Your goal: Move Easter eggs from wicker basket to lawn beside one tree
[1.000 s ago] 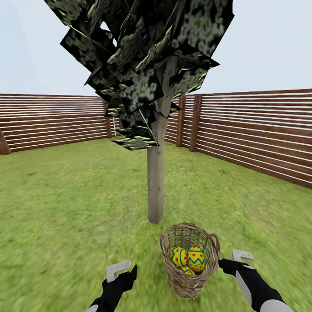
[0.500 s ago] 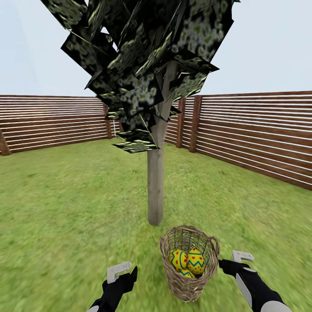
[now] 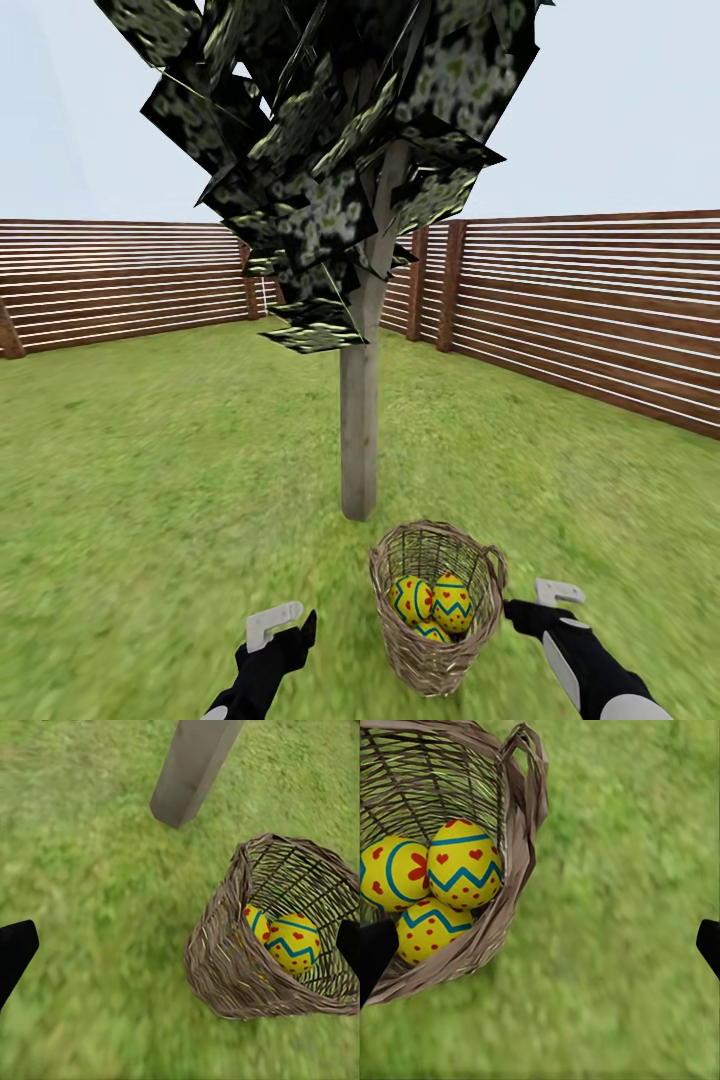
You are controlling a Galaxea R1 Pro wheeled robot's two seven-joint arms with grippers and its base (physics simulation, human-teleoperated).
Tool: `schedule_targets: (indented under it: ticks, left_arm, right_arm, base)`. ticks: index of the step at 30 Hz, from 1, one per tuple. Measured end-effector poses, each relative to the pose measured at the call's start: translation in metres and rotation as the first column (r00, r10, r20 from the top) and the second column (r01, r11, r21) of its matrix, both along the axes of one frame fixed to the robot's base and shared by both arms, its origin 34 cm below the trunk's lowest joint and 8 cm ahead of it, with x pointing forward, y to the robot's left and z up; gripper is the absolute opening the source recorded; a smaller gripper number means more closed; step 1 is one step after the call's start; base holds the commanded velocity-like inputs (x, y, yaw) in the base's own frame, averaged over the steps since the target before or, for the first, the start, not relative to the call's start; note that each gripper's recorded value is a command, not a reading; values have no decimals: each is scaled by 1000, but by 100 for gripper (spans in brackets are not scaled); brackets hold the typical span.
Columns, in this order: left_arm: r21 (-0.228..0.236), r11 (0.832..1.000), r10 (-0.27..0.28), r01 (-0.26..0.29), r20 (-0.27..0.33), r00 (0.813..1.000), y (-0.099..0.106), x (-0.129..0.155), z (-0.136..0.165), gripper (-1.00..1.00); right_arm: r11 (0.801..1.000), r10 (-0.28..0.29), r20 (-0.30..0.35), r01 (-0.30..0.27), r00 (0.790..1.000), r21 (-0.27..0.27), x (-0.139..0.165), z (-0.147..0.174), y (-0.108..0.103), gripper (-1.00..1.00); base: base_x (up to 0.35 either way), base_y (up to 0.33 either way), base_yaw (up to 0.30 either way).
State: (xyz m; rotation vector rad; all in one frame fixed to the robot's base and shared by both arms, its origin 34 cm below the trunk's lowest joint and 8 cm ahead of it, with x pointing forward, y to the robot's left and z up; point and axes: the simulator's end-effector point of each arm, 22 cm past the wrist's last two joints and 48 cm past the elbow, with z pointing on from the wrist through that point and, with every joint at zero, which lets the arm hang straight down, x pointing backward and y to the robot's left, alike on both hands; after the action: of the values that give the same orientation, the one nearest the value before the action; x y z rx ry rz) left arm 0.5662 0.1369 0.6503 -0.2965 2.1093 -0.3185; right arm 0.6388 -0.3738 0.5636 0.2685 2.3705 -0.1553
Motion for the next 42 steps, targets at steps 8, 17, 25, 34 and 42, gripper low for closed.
schedule_targets:
  ticks: [8,17,25,34,42]
  left_arm:
    - [-1,1000,-1,1,-1,1000,0,0,0,100]
    - [-3,1000,-2,2,-6,1000,0,-1,-1,100]
    - [-4,1000,2,-2,0,1000,1,0,0,100]
    - [-3,1000,5,-5,-2,1000,2,0,0,100]
    - [-10,1000,15,-15,-7,1000,4,0,0,100]
  right_arm:
    - [1000,4,-11,-4,1000,-4,-1,-1,1,100]
    - [1000,-1,-162,0,987,-5,16,50,-2,100]
    - [1000,-16,-252,19,968,8,22,76,-1,100]
    - [1000,-18,-344,25,939,17,-2,46,3,100]
    - [997,-9,-399,38,917,65,-19,26,13,100]
  base:
    - [40,162,0]
    - [182,287,0]
    - [88,107,0]
    - [267,6,0]
    - [323,0,0]
